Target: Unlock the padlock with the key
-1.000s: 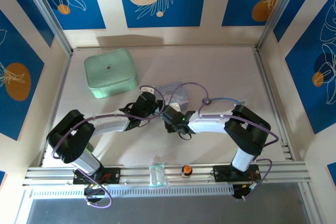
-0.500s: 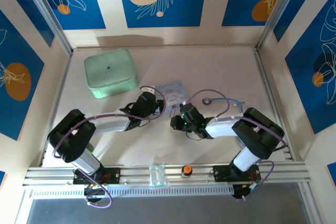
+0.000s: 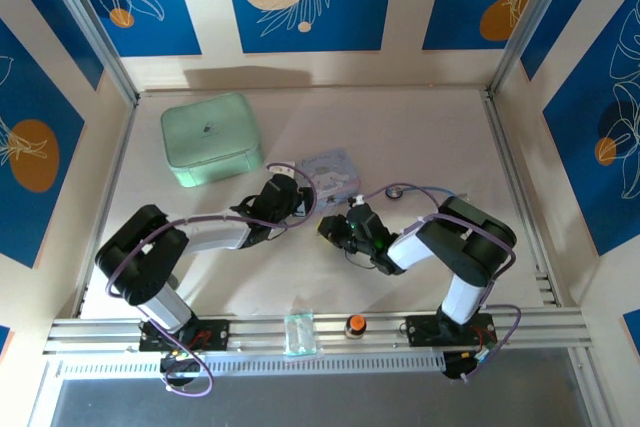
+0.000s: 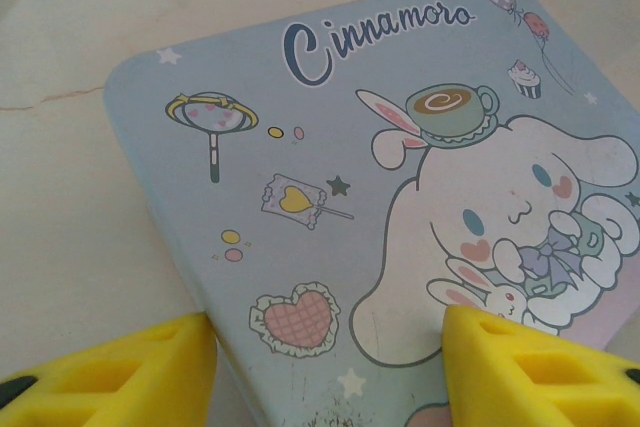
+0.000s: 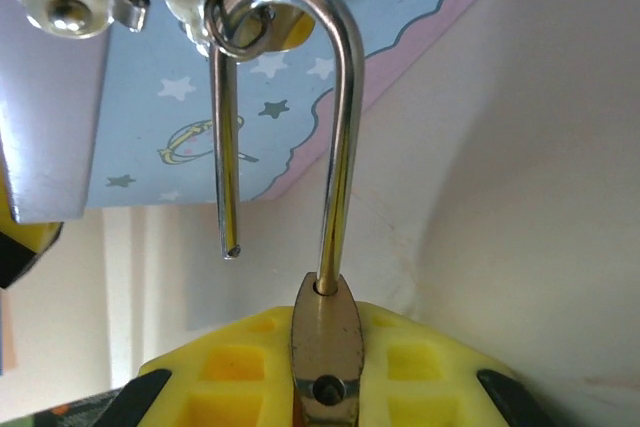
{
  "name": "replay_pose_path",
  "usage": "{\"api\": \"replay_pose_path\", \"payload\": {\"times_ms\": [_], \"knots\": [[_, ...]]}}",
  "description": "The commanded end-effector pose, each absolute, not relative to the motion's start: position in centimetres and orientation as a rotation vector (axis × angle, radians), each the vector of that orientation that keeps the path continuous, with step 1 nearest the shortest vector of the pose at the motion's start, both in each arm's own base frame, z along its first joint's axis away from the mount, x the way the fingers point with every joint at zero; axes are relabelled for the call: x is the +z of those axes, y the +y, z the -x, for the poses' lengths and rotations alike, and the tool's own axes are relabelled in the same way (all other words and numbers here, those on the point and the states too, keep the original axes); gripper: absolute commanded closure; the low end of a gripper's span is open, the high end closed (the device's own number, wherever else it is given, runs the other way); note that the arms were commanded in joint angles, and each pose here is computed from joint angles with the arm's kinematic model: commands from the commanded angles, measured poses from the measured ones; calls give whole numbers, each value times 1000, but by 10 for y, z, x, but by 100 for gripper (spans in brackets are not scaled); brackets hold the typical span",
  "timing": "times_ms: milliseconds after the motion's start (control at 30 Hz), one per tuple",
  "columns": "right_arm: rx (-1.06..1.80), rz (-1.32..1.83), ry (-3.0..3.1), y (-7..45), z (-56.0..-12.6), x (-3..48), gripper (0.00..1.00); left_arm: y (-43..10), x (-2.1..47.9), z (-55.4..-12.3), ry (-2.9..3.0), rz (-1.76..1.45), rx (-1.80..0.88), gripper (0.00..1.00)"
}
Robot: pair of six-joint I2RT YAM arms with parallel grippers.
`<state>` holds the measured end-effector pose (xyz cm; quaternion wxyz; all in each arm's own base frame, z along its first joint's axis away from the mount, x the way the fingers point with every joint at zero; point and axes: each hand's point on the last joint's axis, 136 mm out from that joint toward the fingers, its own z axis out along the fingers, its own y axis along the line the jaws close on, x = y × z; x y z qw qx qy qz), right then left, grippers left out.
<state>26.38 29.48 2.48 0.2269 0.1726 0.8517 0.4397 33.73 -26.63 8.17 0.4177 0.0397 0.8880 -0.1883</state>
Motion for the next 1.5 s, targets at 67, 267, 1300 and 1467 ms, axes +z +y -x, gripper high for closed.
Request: {"api": "replay_pose_path", "payload": {"times_ms": [67, 267, 1300, 1467], "knots": [[1154, -738, 2357, 278, -257, -12, 100, -226, -11, -280, 2571, -263, -235, 41], [1164, -787, 2285, 272, -267, -10, 100, -226, -17, -278, 2580, -273, -234, 41], [1339, -743, 2050, 275, -290, 25, 100, -222, -18, -275, 2585, -263, -229, 44], [1311, -917, 1992, 260, -296, 16, 100, -223, -16, -276, 2583, -266, -228, 45]]}}
